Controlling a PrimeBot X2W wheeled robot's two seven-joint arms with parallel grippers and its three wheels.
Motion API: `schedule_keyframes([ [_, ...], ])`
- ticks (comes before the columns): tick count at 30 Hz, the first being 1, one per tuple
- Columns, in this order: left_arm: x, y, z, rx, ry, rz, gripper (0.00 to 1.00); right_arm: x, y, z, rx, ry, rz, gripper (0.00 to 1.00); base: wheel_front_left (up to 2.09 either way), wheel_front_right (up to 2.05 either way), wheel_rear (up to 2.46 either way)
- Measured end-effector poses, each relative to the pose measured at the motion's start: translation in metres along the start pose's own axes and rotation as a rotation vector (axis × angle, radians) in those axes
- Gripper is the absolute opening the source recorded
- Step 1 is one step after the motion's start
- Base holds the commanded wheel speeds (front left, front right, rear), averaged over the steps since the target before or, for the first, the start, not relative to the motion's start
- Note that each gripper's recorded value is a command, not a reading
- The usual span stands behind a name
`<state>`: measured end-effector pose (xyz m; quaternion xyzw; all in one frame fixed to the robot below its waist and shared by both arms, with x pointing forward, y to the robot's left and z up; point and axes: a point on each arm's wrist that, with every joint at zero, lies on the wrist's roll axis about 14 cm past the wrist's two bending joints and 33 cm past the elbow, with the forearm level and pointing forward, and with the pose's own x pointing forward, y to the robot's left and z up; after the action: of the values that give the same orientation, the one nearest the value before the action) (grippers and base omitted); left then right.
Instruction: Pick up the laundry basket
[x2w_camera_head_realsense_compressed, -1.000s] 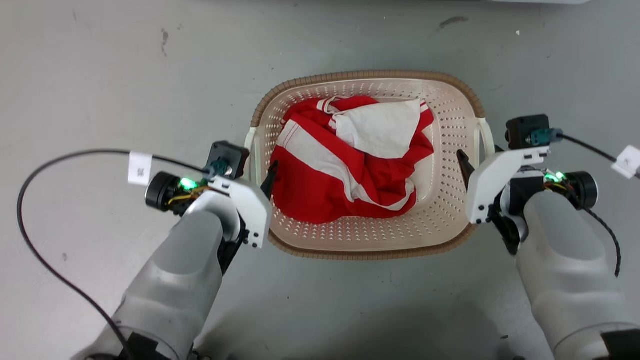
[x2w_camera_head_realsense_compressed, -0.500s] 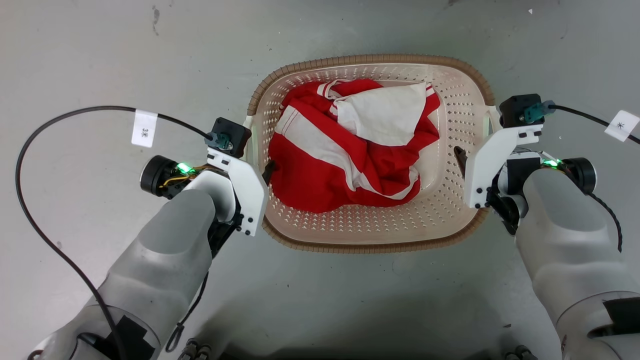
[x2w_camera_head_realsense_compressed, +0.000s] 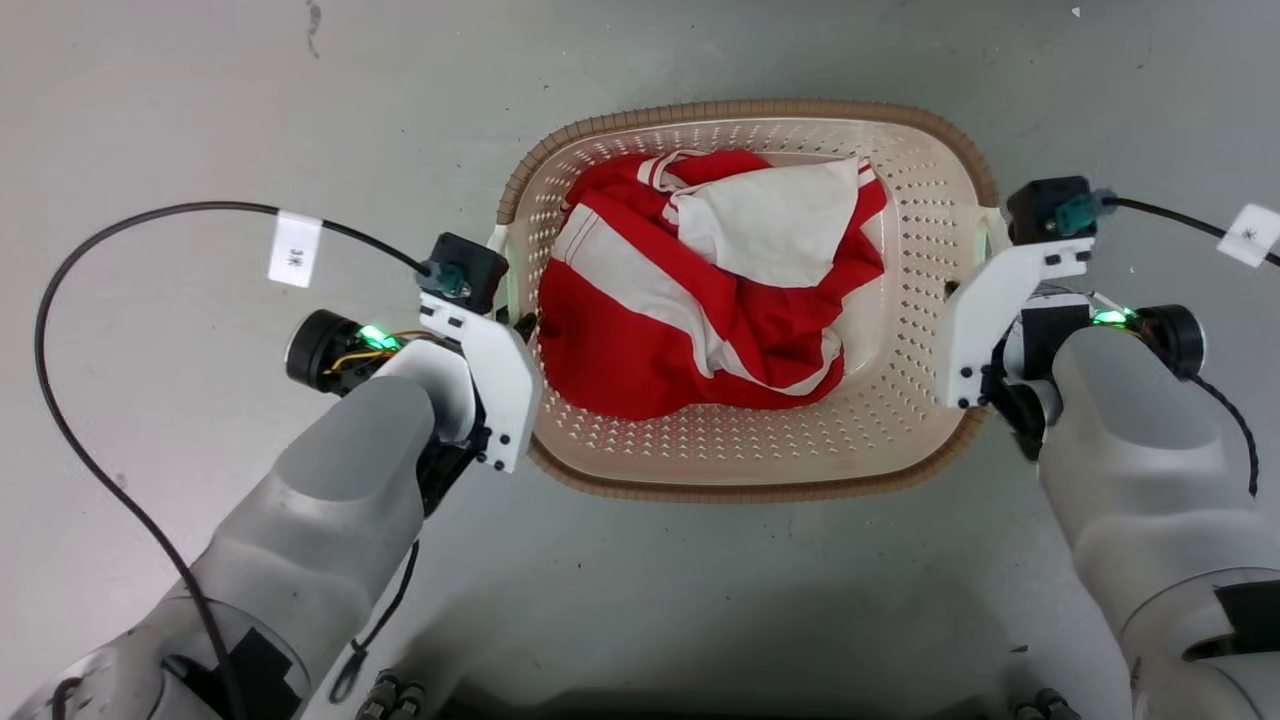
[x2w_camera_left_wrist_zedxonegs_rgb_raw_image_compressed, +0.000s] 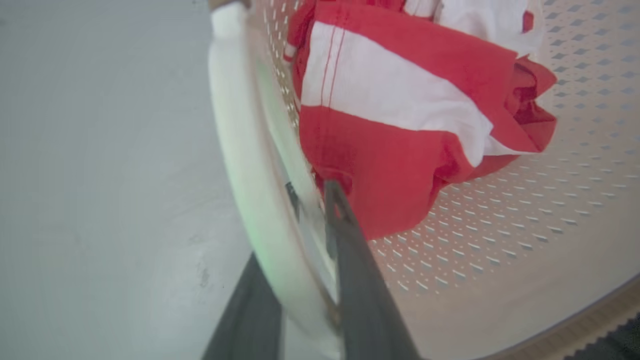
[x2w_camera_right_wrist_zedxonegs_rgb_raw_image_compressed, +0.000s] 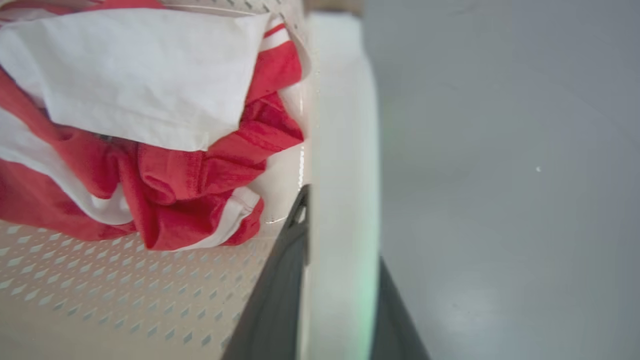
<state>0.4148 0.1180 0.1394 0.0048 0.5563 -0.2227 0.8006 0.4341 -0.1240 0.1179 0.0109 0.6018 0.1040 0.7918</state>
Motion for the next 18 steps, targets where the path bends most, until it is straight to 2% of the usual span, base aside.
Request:
schedule_keyframes([
  [9,-0.016,-0.006,0.006,0.005,0.029,-0.023,0.00,-0.015,0.003,0.004,-0.008,0.013,0.003,0.00,0.00,0.00,0.00],
  [18,-0.063,-0.014,0.024,0.044,0.105,-0.039,0.00,-0.066,0.012,0.011,-0.052,0.099,0.004,0.00,0.00,0.00,0.00],
])
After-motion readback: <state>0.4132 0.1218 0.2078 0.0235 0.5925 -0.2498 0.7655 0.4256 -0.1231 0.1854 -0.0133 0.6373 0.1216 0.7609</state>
